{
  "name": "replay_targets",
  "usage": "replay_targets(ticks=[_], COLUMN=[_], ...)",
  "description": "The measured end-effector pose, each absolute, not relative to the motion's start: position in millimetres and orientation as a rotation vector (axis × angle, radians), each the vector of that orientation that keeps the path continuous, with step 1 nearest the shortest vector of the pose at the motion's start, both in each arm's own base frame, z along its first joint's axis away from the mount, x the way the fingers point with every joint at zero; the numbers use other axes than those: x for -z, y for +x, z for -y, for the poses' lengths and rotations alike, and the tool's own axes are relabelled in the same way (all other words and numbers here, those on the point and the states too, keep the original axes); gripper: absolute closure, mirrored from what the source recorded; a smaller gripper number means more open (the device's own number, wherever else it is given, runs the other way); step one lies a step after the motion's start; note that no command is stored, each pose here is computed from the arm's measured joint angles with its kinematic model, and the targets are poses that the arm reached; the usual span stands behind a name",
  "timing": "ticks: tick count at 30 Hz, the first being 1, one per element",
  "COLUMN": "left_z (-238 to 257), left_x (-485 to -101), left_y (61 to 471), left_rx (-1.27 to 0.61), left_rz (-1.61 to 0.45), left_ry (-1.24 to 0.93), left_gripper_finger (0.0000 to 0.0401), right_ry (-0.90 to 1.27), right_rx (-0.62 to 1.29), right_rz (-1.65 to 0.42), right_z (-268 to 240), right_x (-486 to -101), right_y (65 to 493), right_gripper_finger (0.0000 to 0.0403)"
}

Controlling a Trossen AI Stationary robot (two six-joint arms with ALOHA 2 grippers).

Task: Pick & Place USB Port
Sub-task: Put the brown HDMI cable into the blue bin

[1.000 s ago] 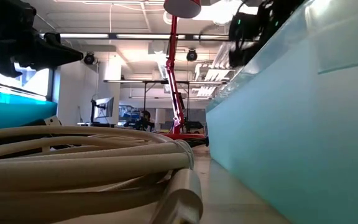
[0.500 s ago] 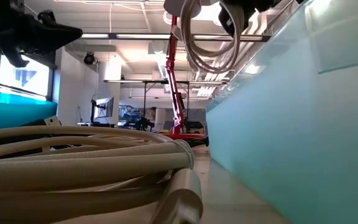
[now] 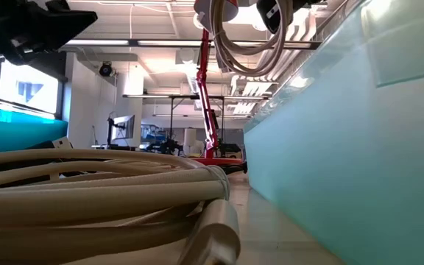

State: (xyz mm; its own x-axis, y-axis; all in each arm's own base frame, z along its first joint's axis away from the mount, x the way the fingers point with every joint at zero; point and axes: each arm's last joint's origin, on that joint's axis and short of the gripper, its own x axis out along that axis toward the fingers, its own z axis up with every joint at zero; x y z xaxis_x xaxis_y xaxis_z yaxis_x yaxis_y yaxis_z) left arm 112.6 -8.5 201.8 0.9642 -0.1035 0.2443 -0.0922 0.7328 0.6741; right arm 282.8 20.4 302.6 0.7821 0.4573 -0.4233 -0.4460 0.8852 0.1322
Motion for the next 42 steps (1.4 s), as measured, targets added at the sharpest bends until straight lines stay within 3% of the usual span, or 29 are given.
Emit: replay_targets(ticks=[6, 14, 18, 27, 42], left_z=[10, 11, 12, 15, 19], left_x=[-202, -217, -224, -244, -275], left_y=[121, 138, 152, 201, 261], left_rx=[0.048, 0.063, 0.061, 0.065, 0.057], left_rz=[0.252, 0.215, 0.205, 0.159, 0.161], left_ry=[0.751, 0.748, 0.755, 0.988, 1.103], left_gripper_finger=[0.0347, 0.0255, 0.023, 0.0226, 0.0226], right_ry=[0.005, 0.002, -0.008, -0.042, -0.049], right_rx=[-0.505, -0.504, -0.506, -0.52, -0.537], right_rz=[-0.458, -0.457, -0.453, -0.416, -0.445], right_z=[-22, -22, -22, -24, -26], right_x=[-303, -303, -303, -305, -291], right_y=[283, 283, 283, 284, 281], right_gripper_finger=[0.0393, 0.0393, 0.0393, 0.0393, 0.0393])
